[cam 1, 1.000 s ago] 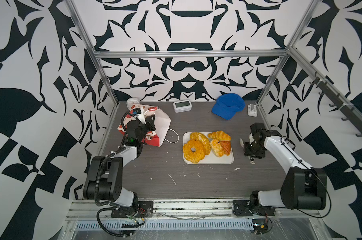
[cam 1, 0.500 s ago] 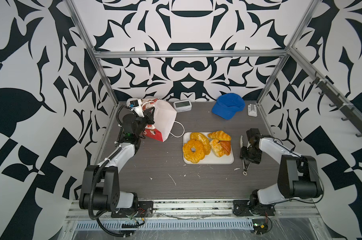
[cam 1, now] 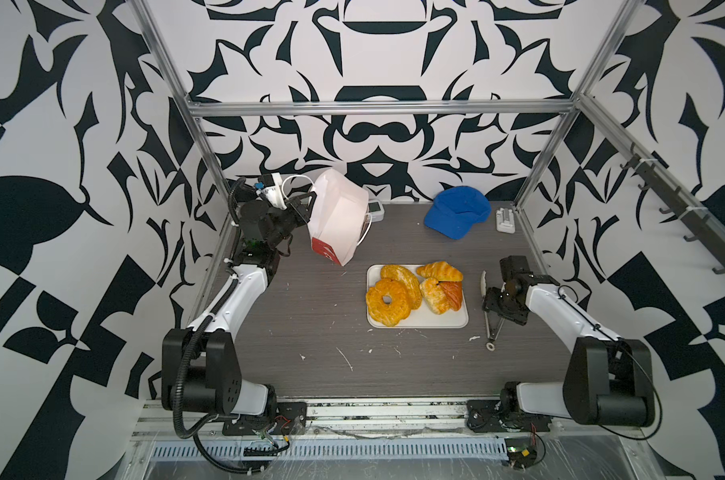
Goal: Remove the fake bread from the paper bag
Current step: 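Lift the paper bag upright with the left gripper while right tongs rest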
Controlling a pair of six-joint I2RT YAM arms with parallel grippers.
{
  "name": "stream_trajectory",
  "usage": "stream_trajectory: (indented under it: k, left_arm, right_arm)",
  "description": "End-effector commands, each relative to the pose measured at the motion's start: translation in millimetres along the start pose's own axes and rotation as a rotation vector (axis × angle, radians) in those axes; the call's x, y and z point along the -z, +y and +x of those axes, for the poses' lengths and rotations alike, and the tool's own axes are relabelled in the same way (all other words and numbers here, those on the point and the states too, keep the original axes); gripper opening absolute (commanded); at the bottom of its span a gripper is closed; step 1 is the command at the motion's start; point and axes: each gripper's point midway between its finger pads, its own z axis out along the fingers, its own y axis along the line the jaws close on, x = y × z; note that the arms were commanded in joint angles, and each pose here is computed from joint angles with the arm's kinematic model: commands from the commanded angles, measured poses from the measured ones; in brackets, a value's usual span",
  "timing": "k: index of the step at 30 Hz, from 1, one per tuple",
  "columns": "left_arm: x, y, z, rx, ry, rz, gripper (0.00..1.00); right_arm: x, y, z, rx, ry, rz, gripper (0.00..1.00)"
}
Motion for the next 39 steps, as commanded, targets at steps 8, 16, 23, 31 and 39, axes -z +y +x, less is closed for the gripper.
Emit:
stream_trajectory:
  k: [8, 16, 23, 31, 39]
  left_arm:
    - [-10, 20, 25, 0.221, 0.143, -0.078, 0.00]
    - [-4, 29, 25, 0.196, 0.158, -0.157, 0.00]
    - [5, 13, 3, 0.113, 0.141, -0.199, 0.04]
    - [14, 19, -2, 0.064, 0.150, -0.285, 0.21]
    - [18, 33, -4, 0.045, 0.134, -0.344, 0.38]
  right_arm:
    - [15, 7, -13, -0.009, -0.037, -0.042, 0.72]
    - [19, 14, -16, -0.005, -0.044, -0.079, 0.71]
    - [14, 17, -12, 0.002, -0.033, -0.096, 0.71]
    - [12, 20, -11, 0.009, -0.028, -0.119, 0.71]
    - [14, 21, -10, 0.020, -0.032, -0.127, 0.71]
